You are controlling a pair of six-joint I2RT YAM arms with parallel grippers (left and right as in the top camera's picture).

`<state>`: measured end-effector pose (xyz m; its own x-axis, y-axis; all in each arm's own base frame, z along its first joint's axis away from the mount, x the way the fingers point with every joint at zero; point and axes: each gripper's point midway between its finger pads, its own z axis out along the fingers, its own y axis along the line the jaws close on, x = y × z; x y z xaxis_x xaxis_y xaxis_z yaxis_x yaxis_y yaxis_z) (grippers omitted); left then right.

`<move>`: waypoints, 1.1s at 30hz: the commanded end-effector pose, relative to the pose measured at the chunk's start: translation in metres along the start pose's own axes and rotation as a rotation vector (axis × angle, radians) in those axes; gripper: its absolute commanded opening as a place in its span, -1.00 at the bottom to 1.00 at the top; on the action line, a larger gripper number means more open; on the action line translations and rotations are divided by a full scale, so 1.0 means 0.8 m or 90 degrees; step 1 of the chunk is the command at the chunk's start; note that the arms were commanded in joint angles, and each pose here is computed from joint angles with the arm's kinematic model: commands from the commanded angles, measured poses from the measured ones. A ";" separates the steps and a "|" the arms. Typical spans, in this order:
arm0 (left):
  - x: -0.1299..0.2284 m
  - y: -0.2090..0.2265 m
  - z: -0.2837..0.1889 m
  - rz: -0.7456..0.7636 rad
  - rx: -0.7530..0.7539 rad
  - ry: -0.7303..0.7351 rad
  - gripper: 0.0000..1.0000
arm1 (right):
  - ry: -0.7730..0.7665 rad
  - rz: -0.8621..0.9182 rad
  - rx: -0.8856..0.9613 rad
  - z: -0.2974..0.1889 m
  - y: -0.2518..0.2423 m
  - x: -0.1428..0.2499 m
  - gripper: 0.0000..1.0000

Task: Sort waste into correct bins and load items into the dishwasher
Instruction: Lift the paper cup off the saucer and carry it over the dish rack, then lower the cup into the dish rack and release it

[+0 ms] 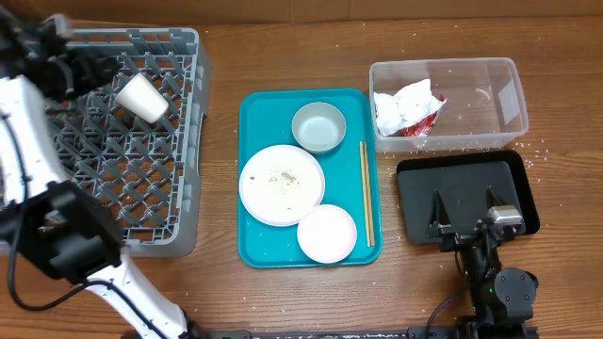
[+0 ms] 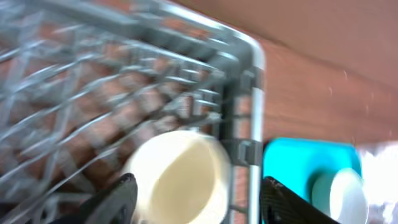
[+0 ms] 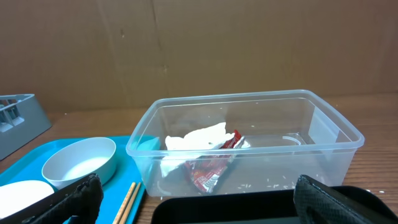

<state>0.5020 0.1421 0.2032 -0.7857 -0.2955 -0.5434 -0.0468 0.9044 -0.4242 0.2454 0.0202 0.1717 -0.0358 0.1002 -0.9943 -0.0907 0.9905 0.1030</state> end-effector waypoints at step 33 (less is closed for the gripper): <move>0.061 -0.010 0.063 0.163 -0.104 0.160 -0.88 | -0.001 -0.002 0.000 0.000 0.000 0.003 1.00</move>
<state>0.4917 0.0985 0.1451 -0.9093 0.0754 -0.4093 0.1444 0.9795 -0.1405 0.2454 0.0202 0.1716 -0.0362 0.1005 -0.9943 -0.0902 0.9905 0.1034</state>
